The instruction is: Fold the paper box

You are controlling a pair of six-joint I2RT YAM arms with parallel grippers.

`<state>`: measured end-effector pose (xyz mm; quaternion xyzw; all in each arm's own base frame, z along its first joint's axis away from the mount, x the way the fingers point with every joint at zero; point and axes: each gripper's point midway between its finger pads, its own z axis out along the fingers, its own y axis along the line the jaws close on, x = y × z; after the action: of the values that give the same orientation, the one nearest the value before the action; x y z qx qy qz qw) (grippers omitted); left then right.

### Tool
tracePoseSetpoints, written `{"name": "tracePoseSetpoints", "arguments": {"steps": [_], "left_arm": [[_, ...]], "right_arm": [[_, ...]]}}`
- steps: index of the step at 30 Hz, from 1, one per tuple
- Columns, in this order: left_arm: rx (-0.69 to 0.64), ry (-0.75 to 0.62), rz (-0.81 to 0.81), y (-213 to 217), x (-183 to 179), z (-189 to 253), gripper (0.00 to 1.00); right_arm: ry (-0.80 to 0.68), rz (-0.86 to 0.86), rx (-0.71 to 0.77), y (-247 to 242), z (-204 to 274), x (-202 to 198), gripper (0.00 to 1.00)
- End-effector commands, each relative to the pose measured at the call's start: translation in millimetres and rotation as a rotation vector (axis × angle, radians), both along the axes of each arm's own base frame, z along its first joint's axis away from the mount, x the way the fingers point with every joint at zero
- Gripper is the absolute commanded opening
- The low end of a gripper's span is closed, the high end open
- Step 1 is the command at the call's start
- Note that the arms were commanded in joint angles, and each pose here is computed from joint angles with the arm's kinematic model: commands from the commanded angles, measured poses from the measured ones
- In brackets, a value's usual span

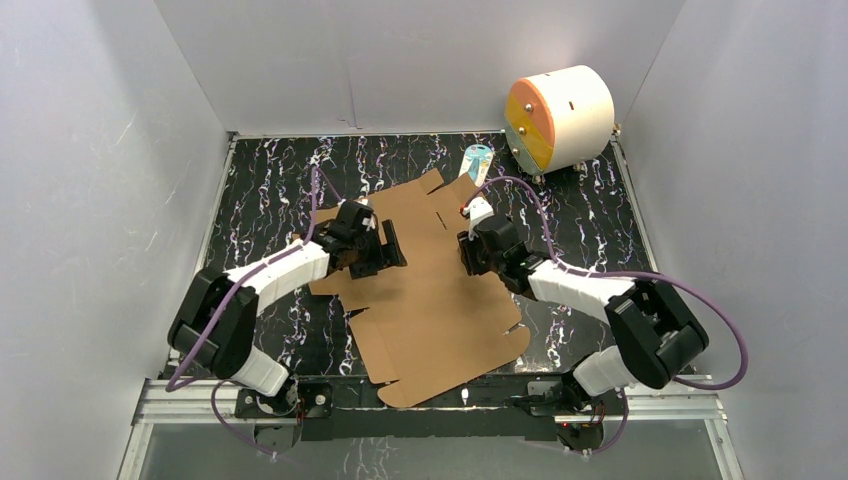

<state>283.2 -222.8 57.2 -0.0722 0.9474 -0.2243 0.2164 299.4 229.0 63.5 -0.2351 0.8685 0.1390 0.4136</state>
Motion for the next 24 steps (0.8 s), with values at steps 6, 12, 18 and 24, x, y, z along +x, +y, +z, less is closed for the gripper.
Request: {"name": "tracePoseSetpoints", "arguments": {"steps": [6, 12, 18, 24], "left_arm": [[-0.001, -0.083, 0.086, 42.8, 35.1, 63.3, 0.78], [0.007, -0.079, 0.187, 95.6, 63.5, 72.2, 0.79], [0.015, -0.089, 0.317, 156.2, 101.0, 81.7, 0.79], [-0.052, -0.039, 0.373, 189.4, 135.2, 62.6, 0.77]], "right_arm": [[-0.092, -0.044, 0.099, -4.3, 37.4, 7.8, 0.53], [-0.123, -0.012, 0.151, -1.2, 51.9, 3.0, 0.59], [-0.144, 0.04, 0.213, 5.7, 63.6, -5.9, 0.71], [-0.167, 0.058, 0.244, 7.9, 69.5, -8.9, 0.83]]}}
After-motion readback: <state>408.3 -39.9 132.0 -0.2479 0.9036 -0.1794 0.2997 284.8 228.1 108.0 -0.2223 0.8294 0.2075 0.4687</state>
